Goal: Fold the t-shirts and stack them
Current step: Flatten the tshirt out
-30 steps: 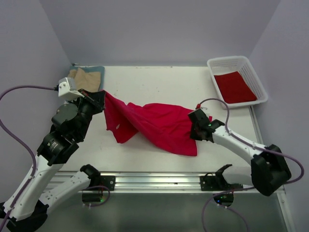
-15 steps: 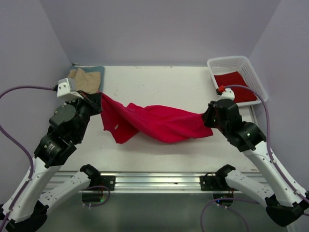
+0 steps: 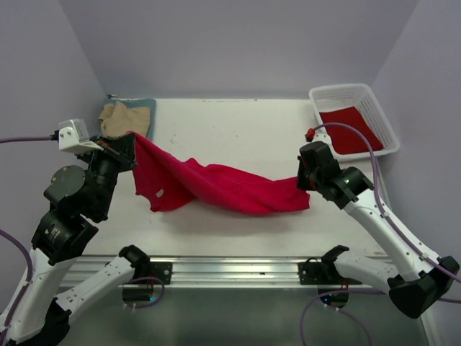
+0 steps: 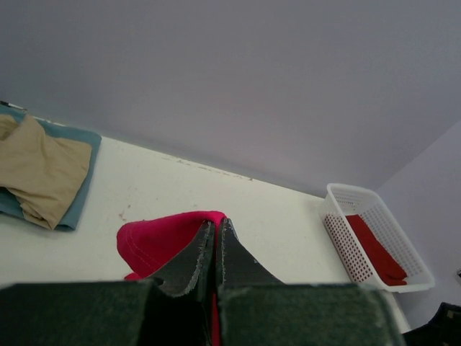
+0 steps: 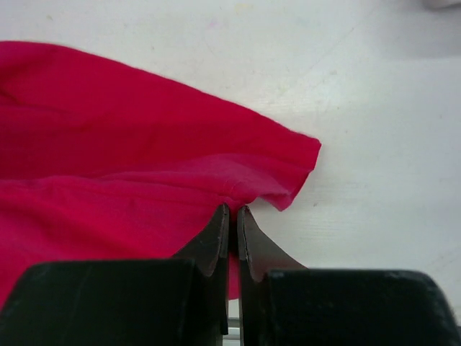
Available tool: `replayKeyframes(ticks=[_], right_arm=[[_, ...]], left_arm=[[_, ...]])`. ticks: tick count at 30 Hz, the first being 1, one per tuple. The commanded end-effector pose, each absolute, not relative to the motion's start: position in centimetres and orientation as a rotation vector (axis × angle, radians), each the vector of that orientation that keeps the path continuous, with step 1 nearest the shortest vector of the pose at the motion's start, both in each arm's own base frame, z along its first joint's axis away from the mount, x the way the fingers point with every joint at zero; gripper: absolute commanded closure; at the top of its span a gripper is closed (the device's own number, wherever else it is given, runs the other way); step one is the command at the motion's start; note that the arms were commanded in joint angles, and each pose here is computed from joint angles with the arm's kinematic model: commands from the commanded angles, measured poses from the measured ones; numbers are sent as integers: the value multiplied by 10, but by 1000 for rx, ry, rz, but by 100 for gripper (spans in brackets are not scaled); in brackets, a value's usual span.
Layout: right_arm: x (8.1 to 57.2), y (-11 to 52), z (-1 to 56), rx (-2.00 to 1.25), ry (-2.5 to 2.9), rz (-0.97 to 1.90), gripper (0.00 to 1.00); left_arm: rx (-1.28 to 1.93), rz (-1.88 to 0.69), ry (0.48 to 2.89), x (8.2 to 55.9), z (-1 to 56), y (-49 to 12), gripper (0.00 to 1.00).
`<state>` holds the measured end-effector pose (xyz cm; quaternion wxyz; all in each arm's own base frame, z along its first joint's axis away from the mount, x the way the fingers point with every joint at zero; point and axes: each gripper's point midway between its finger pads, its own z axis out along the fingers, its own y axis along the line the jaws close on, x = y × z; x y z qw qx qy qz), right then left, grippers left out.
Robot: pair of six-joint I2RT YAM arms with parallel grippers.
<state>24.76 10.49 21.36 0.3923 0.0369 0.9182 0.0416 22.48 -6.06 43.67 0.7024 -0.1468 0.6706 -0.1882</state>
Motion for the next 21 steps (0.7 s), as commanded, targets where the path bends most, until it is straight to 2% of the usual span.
replayKeyframes(ticks=[1, 4, 5, 8, 12, 21], right_arm=[[242, 108, 195, 122, 2372, 131, 100], [231, 130, 150, 113, 2487, 253, 100], [220, 129, 118, 112, 2576, 229, 100], [208, 129, 73, 130, 2666, 212, 100], [197, 133, 46, 122, 2739, 232, 100], [184, 146, 28, 117, 2802, 341, 100]], left_arm=[[-349, -397, 1467, 223, 441, -53, 100], [-350, -392, 1473, 224, 438, -53, 100], [-349, -390, 1477, 225, 437, -53, 100], [-351, -385, 1489, 227, 431, -54, 100], [-351, -383, 1496, 228, 428, -56, 100], [-357, -377, 1512, 233, 420, -58, 100]])
